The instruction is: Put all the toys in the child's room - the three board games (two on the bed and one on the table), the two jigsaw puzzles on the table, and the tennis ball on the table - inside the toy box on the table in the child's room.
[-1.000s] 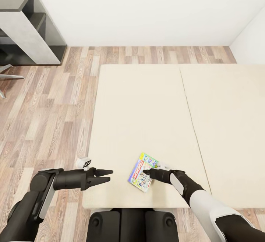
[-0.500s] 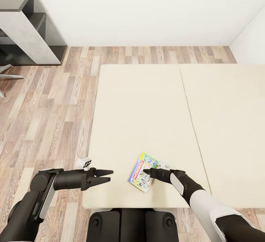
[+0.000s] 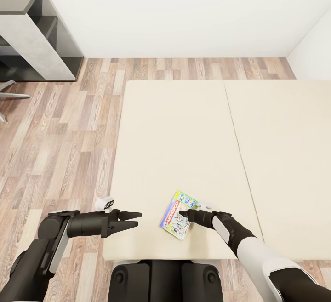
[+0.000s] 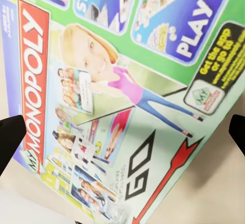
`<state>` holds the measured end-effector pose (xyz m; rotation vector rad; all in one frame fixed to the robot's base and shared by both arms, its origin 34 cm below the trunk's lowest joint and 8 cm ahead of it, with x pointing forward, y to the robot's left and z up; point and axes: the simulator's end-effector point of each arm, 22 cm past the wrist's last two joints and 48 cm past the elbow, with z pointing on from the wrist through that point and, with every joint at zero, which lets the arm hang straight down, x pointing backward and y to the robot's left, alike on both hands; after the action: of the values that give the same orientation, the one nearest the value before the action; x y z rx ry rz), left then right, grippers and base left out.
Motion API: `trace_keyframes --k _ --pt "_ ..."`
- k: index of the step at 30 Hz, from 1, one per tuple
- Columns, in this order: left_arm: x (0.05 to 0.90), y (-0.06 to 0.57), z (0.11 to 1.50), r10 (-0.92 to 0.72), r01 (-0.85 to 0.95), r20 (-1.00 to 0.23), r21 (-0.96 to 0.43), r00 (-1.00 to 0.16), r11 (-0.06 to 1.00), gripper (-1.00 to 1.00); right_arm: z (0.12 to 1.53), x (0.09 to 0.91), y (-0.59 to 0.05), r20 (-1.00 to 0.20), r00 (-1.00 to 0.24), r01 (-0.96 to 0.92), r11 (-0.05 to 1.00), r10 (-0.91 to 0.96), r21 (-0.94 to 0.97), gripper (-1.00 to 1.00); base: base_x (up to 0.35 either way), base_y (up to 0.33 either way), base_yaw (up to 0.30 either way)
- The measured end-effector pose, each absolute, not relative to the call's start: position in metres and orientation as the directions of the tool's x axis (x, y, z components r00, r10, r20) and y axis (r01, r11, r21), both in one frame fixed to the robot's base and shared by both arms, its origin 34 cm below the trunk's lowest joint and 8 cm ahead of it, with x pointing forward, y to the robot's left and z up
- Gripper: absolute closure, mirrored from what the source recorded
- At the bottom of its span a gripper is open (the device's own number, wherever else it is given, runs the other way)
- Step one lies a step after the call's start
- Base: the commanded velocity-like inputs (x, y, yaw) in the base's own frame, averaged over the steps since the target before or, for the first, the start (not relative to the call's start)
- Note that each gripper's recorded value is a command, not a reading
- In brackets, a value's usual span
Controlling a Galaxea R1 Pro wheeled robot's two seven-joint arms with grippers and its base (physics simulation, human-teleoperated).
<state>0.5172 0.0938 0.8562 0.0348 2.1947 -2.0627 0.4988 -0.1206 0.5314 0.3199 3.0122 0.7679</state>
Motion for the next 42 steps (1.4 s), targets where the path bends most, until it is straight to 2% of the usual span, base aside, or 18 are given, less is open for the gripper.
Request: trace_keyframes --k 42 --pt "0.5177 0.0946 0.8565 -0.074 0.104 -0.109 -0.992 -0.991 0.065 -1.00 0.5315 0.4990 -0.1196 0.033 -0.979 0.193 0.858 0.202 0.476 -1.00 0.000 0.000 0.000"
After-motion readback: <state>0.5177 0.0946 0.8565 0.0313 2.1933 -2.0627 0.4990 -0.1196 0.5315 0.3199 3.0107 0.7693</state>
